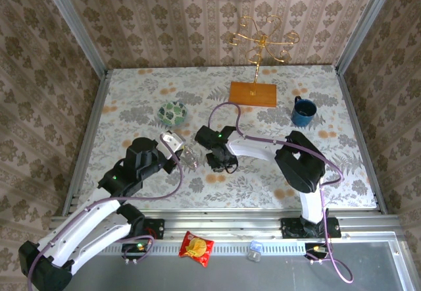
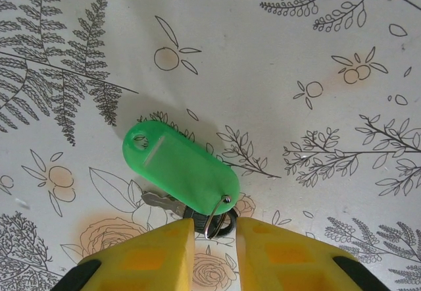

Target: Put the keys on the keyring

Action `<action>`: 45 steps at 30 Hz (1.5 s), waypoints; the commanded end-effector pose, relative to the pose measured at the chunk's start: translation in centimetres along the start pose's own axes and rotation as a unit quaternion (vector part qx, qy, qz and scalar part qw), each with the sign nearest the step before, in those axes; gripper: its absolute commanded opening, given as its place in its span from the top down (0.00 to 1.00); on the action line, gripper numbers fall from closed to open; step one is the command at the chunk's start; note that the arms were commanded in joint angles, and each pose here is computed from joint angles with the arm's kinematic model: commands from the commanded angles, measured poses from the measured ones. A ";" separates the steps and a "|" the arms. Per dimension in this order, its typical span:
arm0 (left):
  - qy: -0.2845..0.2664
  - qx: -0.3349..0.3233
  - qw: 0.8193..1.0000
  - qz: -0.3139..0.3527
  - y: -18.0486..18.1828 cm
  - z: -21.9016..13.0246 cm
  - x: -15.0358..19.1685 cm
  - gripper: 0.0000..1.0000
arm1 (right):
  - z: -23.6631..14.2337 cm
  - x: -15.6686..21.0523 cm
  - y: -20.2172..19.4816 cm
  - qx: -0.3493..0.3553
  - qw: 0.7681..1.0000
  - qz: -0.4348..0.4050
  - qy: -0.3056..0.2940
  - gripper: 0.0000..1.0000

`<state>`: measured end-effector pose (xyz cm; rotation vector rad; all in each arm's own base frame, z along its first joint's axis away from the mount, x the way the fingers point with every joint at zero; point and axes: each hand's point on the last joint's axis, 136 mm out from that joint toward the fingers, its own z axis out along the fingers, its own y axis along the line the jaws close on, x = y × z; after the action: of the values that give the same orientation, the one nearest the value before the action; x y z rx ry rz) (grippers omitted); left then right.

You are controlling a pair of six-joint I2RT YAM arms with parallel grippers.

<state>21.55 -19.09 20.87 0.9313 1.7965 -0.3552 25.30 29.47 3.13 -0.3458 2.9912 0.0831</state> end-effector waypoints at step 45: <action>-0.023 -0.001 1.000 0.005 0.1 -0.3 -1.2 1.00 | 0.1 0.0 -0.9 0.028 1.000 0.004 0.009 1.00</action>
<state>21.55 -19.08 20.83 0.9319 1.7970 -0.3548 25.11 29.06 2.34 -0.3398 3.0199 0.0304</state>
